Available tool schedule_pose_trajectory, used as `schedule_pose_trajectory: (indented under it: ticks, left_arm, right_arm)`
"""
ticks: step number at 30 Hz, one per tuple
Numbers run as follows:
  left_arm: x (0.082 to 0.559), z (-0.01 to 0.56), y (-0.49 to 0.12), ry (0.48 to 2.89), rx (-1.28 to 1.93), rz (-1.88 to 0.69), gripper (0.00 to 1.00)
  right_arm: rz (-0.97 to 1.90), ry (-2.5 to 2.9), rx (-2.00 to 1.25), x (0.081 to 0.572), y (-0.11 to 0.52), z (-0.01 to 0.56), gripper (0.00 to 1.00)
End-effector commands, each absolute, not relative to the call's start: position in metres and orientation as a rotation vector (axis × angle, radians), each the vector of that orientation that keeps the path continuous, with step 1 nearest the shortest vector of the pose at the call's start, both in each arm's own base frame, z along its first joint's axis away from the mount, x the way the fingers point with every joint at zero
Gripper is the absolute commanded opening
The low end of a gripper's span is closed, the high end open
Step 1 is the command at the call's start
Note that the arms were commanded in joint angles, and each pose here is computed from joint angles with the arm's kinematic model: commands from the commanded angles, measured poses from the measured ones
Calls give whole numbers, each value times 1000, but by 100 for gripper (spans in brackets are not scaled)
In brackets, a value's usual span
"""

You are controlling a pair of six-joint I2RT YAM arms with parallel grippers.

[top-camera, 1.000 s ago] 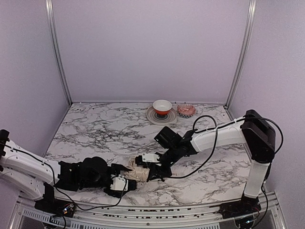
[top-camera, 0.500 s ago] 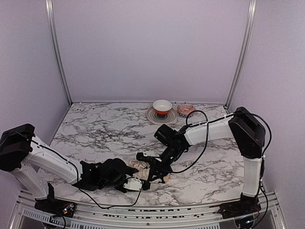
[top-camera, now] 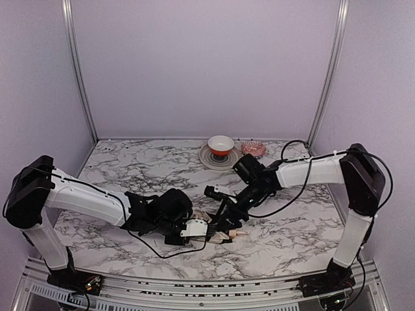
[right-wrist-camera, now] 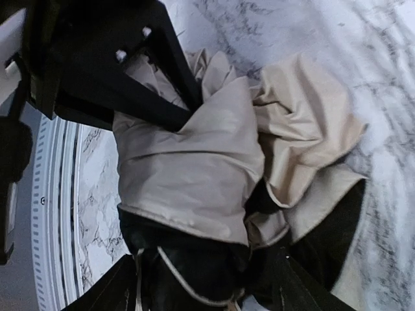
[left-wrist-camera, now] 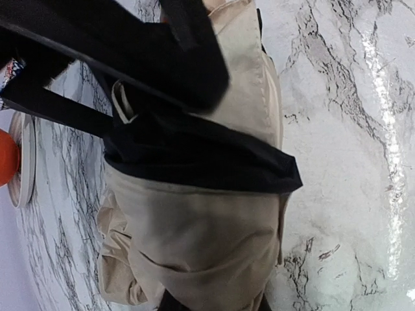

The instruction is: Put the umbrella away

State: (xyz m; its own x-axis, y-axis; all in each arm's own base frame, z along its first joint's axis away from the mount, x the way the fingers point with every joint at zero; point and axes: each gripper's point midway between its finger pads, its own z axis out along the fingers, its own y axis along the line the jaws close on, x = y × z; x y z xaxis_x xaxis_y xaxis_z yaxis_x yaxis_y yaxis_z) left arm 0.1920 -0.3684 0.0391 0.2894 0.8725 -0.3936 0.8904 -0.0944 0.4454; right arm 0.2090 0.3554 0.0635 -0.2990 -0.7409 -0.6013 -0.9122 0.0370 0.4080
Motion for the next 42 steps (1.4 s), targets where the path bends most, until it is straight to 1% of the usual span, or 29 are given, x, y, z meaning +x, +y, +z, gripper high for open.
schedule_pose_trajectory:
  ticks: [1,3,6,10,13,15,19,23,26,28,32,34,35,36,38,39,40,42]
  left_arm:
    - [142,-4,-320,1913,2165,-279,0]
    - [137,-6,-315,2001,2170,-345,1]
    - [132,-9,-312,2116,2152,-459,1]
    - [128,-10,-313,2228,2119,-609,4]
    - [128,-8,-314,2297,2094,-718,6]
    - [128,-9,-313,2338,2079,-759,7]
    - [124,-8,-313,2381,2074,-822,8]
    - [124,-9,-312,2411,2074,-827,9]
    - [124,-9,-312,2419,2074,-837,9]
    - [124,-10,-311,2424,2072,-843,10]
    - [125,-9,-312,2411,2078,-867,13]
    - [125,-7,-313,2400,2080,-875,14]
    - [125,-6,-313,2395,2080,-880,15]
    - [126,-5,-314,2388,2079,-886,16]
    - [128,-1,-316,2371,2073,-889,28]
    - [131,0,-316,2365,2059,-883,37]
    - [136,4,-319,2349,2035,-869,43]
    - [148,13,-324,2296,1974,-834,56]
  right_arm:
    - [936,1855,-1528,244,356,132,71]
    - [834,1762,-1464,249,347,157,72]
    - [734,1661,-1414,243,330,167,72]
    - [610,1493,-1450,216,321,171,73]
    - [479,1287,-1591,176,334,157,77]
    - [380,1206,-1623,165,341,148,79]
    - [204,1178,-1666,178,353,135,83]
    - [121,1196,-1805,183,365,103,84]
    - [105,1230,-1912,182,368,78,83]
    - [123,1261,-1996,177,367,60,80]
    - [161,1338,-2050,174,369,44,70]
    - [198,1368,-2081,168,368,35,68]
    - [212,1383,-2093,165,367,31,64]
    - [221,1405,-2101,164,366,26,58]
    - [227,1448,-2107,164,364,20,40]
    - [233,1470,-2107,164,364,17,34]
    - [244,1483,-2107,163,363,17,30]
    - [272,1514,-2110,161,361,15,26]
